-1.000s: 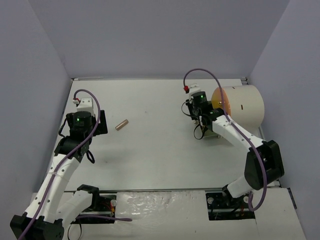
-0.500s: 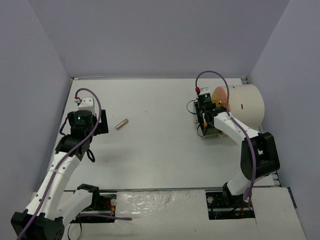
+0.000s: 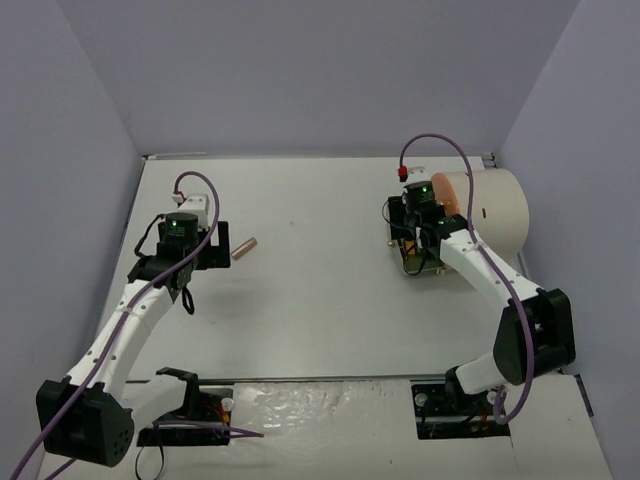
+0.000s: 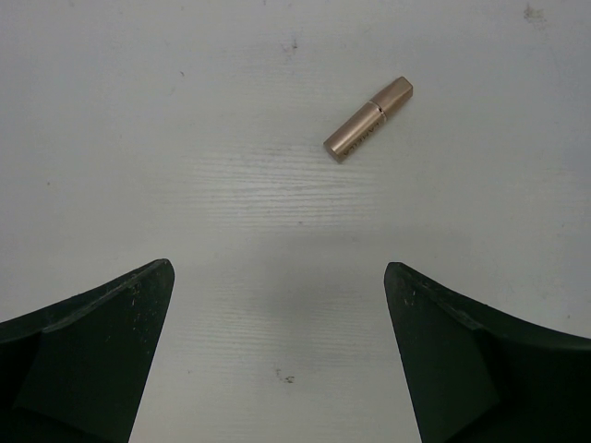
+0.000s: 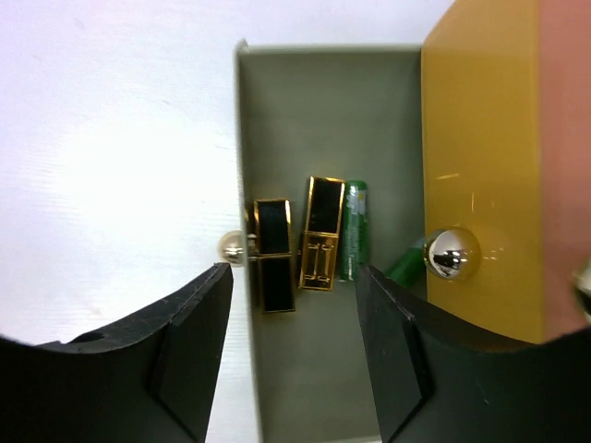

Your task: Organize the makeup

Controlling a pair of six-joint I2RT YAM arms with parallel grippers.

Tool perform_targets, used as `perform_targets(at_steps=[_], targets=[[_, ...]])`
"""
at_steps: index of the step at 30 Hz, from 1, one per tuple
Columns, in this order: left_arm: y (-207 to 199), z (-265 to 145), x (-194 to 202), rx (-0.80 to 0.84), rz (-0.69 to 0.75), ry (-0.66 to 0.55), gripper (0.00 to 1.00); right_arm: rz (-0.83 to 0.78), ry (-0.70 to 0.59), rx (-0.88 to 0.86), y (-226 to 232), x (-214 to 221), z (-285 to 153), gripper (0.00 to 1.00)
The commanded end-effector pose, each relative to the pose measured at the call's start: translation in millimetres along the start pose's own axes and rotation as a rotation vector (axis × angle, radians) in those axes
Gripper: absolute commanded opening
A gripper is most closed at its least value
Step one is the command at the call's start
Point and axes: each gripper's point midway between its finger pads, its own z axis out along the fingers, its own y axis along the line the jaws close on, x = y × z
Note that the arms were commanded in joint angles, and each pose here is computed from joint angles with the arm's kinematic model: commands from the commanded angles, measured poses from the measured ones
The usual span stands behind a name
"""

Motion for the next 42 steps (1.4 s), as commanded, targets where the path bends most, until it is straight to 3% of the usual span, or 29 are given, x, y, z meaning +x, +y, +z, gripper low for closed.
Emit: perform_targets(at_steps=[1,9,16,31,34,35,36,37,42], targets=[[-31.3,23.7,-23.4,0.141,0.039,-0.006,0.97,0.048,-0.177,-0.162,18.8,-44.7,-49.0,0.58],[-58.2,74.5,-31.4,0.220,0.108,0.110,0.97,0.070,-0.311,-0.307,30.4,-61.7,-101.8,0.82],[-73.1,119.2,-24.3,0.257,0.129,0.204,0.96,0.068,-0.400,-0.351,28.2,-67.1,-135.9,0.86],[-85.2,161.3,14.5,0.246,0.084,0.346,0.52,0.074,-0.418,-0.412,34.7,-63.3,-149.5,0.88],[-90.6,161.4,23.6,0.253,0.087,0.366,0.34,0.078,-0.411,-0.423,37.2,-62.5,-148.6,0.89],[-92.9,160.6,24.6,0.255,0.090,0.365,0.22,0.077,-0.409,-0.436,39.5,-62.9,-149.3,0.89],[-93.2,159.3,22.6,0.256,0.090,0.359,0.21,0.080,-0.407,-0.448,41.5,-62.6,-150.2,0.89],[-97.9,157.7,24.6,0.264,0.100,0.356,0.10,0.084,-0.400,-0.457,43.3,-62.2,-149.5,0.89],[-130.5,128.4,0.4,0.349,0.123,0.229,0.04,0.171,-0.357,-0.547,60.4,-64.6,-151.2,0.89]])
